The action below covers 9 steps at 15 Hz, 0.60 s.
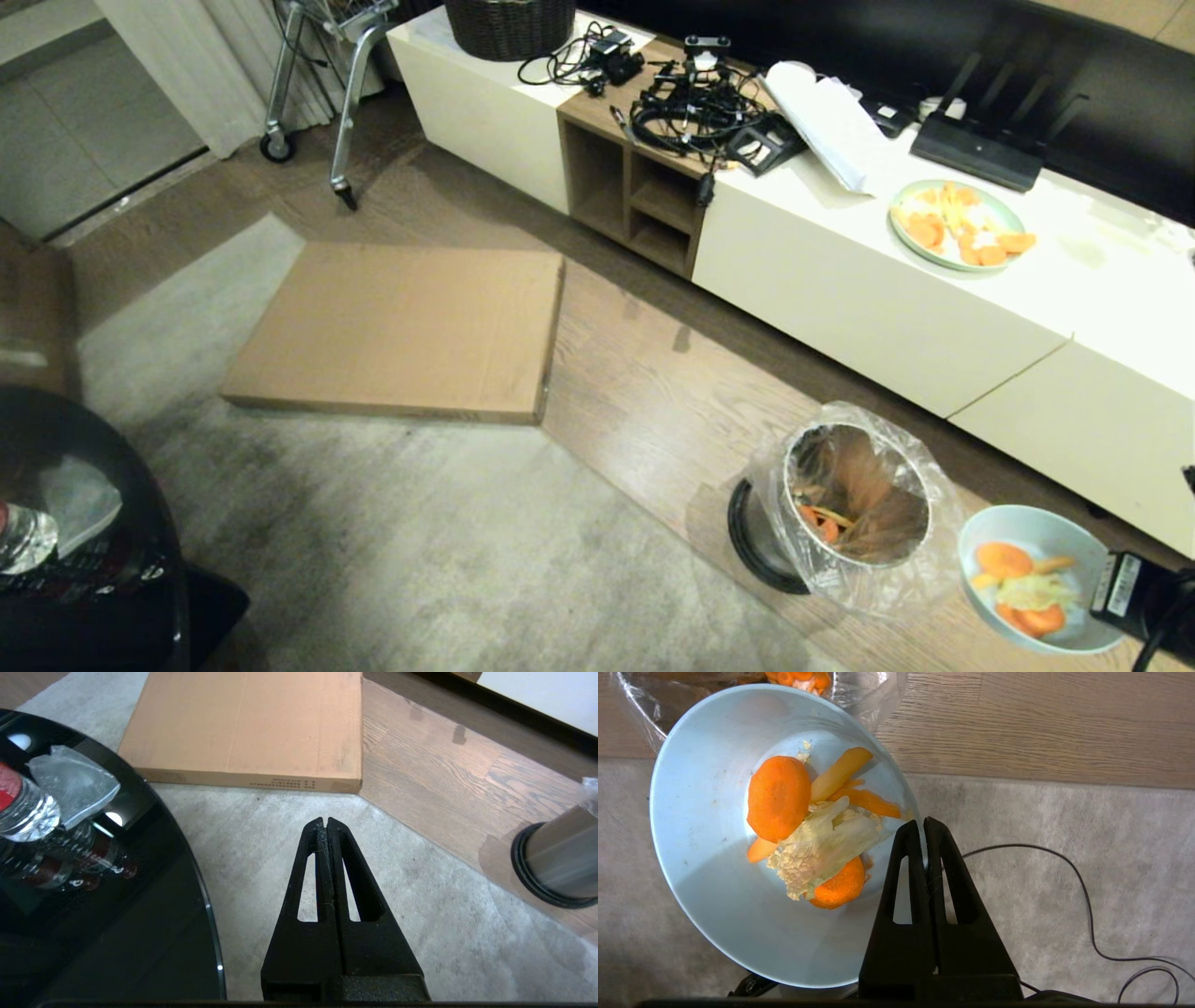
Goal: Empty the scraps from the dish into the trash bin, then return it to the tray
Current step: Move the bowl over the trash can
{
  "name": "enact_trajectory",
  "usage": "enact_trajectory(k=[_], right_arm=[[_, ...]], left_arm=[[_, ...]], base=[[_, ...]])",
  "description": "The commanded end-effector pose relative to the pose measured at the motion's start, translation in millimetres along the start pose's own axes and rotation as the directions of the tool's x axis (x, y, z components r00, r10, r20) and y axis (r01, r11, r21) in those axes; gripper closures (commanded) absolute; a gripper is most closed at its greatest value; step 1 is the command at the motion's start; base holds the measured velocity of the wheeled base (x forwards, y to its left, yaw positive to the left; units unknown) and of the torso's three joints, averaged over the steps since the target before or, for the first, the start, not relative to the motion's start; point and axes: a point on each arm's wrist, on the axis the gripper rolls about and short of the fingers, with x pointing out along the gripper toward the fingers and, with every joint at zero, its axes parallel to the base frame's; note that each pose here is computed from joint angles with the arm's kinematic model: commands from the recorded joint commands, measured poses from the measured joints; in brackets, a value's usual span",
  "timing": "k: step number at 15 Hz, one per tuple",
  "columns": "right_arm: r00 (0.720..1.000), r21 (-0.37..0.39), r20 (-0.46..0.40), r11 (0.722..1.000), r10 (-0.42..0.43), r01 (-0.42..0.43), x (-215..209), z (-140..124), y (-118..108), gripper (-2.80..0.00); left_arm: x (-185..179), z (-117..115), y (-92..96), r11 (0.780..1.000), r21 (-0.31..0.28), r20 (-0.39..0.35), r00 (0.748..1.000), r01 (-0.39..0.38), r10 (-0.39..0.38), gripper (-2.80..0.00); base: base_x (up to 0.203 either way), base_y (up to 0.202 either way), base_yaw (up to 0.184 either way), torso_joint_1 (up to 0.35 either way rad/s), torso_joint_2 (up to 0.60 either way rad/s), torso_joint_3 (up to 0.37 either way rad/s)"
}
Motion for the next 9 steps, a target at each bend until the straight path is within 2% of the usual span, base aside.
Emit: enact_trajectory(k=[1,9], right_arm=[[1.000,0.004,0.001,1.000,-0.001,0.001,-0.5,-0.4,-0.4,0.00],[0.999,0.021,0.009,0.999,-0.031,0.031,2.5,4.3,-2.8,0.00]], left_arm=[[0.0,0.0,0.0,1.000,0.000,0.001,1.000,-0.002,0.002,0.00],[0.0,0.0,0.0,1.000,0.000,0.001,1.000,-0.002,0.002,0.00]], base=[[0.000,0.000,0.000,0.000,0.00,0.000],[0.000,0.000,0.000,0.000,0.00,0.000]])
